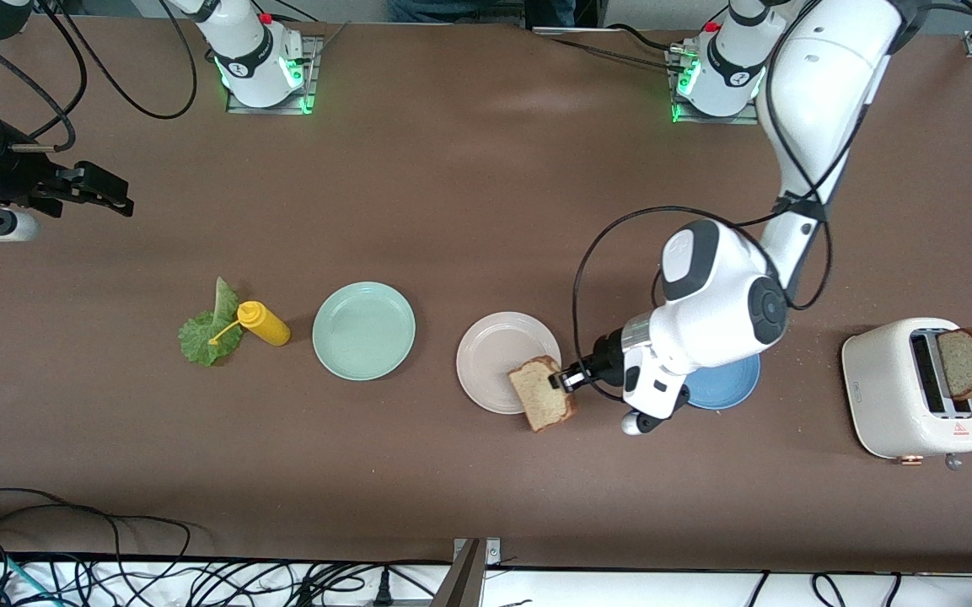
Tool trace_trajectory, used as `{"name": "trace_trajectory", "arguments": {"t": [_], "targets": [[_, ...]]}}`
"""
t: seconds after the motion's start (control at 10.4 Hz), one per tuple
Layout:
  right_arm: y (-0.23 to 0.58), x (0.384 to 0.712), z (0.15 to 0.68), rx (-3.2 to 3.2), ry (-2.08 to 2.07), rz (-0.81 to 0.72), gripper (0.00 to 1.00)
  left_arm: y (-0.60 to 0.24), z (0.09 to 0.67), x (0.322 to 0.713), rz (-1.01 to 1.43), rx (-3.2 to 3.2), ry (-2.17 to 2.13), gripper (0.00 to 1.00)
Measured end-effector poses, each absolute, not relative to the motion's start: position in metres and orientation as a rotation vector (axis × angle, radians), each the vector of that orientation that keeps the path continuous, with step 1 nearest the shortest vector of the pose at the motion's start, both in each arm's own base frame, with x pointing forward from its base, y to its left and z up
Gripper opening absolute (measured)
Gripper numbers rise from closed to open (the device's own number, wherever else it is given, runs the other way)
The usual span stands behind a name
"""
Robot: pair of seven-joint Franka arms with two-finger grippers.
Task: Make sandwich on beige plate with both arms
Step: 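Carry the toast to the beige plate and lower it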
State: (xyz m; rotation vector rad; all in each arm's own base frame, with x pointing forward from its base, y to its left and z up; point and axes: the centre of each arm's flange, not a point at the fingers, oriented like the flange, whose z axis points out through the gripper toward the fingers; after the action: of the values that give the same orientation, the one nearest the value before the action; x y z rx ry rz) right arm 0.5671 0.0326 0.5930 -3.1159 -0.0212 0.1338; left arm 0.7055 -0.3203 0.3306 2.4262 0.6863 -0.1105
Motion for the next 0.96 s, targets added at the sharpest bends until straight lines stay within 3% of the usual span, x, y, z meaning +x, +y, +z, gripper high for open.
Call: {"name": "trace_trajectory", "arguments": {"t": [0.48, 0.96], "targets": [[0.027, 0.567, 0.593, -3.113, -0.006, 0.135, 1.0, -0.366, 0.29, 0.686, -0.146, 2.435, 0.654, 0.08], [0.028, 0.567, 0.593, -3.107, -0.005, 0.135, 1.0, -0.379, 0.295, 0.68, -0.149, 2.427, 0.667, 0.08]]}}
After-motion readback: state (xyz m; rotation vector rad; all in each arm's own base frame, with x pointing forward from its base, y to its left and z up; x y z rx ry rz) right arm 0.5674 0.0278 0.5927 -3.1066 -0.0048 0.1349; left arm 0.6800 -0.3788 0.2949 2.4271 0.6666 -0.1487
